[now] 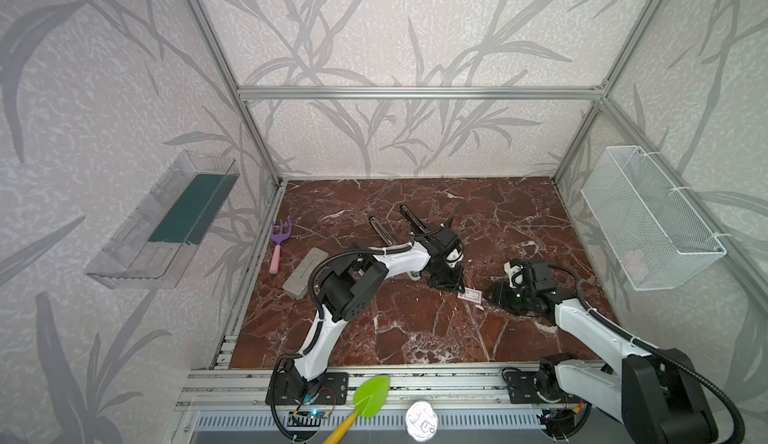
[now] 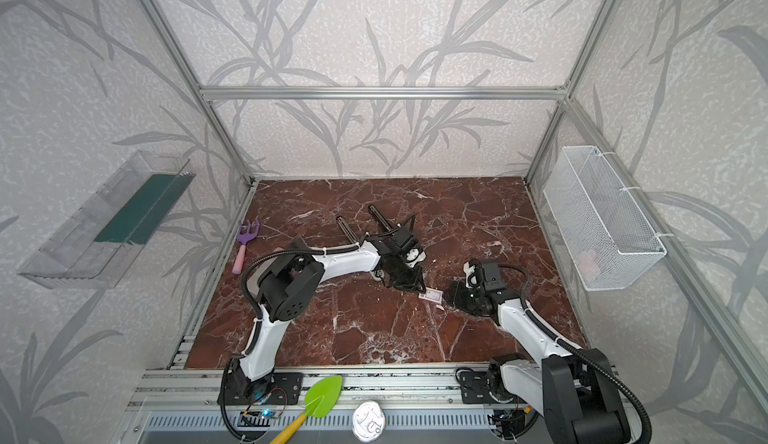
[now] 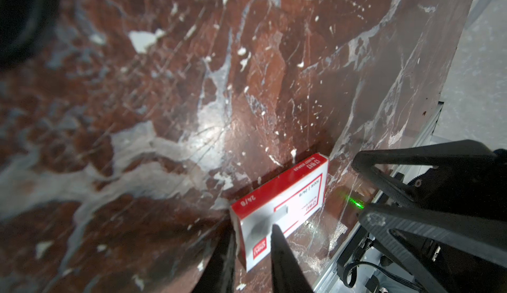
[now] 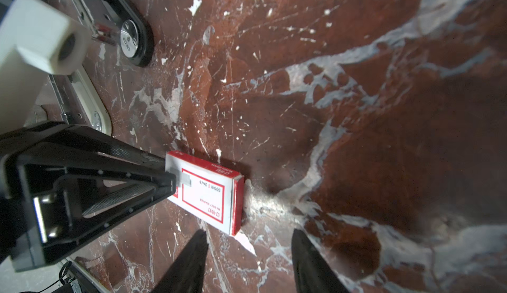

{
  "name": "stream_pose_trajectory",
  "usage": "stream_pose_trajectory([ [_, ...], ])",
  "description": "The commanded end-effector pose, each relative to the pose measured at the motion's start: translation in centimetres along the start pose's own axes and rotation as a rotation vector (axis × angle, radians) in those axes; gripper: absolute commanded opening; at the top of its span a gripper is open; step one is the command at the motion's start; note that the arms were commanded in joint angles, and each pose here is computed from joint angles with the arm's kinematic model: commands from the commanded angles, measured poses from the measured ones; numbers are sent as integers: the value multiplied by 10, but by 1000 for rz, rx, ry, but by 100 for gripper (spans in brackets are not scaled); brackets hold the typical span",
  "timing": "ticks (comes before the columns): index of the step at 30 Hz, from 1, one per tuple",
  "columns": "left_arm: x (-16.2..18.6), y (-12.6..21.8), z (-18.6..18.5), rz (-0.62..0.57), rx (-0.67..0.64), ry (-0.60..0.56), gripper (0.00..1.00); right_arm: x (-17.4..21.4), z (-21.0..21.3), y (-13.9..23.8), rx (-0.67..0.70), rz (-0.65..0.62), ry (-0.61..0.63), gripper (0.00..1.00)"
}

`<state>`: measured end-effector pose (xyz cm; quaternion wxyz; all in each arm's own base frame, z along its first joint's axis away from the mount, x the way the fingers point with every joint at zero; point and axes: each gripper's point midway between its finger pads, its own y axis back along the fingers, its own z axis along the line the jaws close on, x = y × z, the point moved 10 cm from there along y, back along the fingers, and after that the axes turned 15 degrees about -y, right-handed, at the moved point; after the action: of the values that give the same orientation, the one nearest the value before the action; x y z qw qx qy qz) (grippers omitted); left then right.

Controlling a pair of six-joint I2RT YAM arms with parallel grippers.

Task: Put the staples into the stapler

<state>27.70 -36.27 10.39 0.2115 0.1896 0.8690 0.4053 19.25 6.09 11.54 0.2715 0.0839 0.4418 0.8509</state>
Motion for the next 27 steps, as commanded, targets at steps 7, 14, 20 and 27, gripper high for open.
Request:
stream_pose_trajectory([
  [7,-1,-8,2,20,3,-16,10,-6,10,2,-19,-7,17,51],
  [14,1,-1,1,0,2,-30,0,-5,10,0,-2,4,20,49],
  [20,1,2,4,-12,3,-26,0,-5,14,-5,57,24,54,41],
  [27,2,4,5,-23,6,-21,0,-5,19,-16,100,62,67,31],
])
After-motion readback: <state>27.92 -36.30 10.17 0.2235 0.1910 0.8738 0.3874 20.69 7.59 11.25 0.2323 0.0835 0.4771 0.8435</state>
